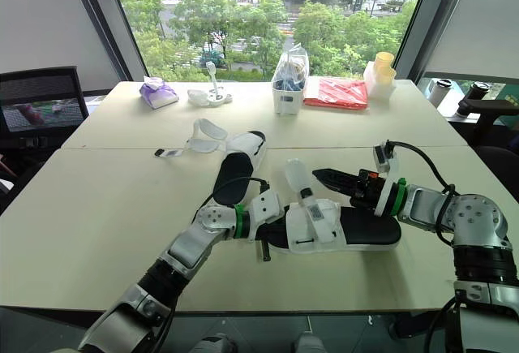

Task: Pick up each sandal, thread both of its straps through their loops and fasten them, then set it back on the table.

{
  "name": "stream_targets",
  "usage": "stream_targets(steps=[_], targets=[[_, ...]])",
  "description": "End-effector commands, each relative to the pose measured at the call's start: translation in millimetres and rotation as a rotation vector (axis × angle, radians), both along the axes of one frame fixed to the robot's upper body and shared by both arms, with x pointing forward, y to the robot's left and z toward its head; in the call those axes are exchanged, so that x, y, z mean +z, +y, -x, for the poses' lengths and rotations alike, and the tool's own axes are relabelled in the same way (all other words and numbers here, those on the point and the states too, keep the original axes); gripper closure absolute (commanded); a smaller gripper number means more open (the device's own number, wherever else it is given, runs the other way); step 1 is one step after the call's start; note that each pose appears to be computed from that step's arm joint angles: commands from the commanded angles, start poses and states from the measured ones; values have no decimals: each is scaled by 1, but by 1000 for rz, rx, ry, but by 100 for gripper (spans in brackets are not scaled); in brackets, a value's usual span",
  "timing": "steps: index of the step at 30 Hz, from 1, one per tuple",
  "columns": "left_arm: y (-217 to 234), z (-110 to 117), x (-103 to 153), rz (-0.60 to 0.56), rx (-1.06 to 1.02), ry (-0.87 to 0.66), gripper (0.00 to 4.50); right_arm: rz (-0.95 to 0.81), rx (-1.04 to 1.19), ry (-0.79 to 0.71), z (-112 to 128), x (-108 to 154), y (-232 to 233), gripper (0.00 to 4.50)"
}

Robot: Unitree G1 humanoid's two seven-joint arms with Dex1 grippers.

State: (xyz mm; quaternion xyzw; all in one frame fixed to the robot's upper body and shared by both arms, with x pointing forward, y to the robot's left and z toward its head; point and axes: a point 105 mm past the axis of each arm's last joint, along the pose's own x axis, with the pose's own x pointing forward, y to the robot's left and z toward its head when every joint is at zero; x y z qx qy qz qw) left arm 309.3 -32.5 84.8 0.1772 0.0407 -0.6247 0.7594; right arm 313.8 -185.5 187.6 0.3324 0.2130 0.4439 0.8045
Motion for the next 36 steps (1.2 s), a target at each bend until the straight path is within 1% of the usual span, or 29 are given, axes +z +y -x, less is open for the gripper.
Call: stream_targets(steps=[1,3,5,7,13,18,24,28,30,31,36], targets=[[2,9,-27,-87,-13,69,450,71,8,-228,-1,44,-7,112],[3,10,-28,-88,-13,71,450,297,1,-346,-9,37,-10,112],[3,11,-29,-90,-16,73,450,513,88,-423,-10,19,-9,112],[3,11,-29,-91,-19,74,450,595,182,-451,-8,7,-7,112],[3,10,-29,-92,-13,74,450,569,300,-419,-20,-2,10,112],[4,11,-31,-87,1,84,450,566,370,-381,-20,-11,18,112],[6,11,-31,-83,14,90,450,577,390,-366,-22,-20,21,112],[6,10,-30,-80,18,88,450,568,395,-369,-23,-21,25,112],[6,10,-30,-80,19,87,450,550,401,-369,-22,-20,27,165],[6,10,-30,-81,20,86,450,540,395,-370,-22,-18,27,199],[6,10,-30,-85,20,86,450,514,384,-383,-21,-12,27,445]])
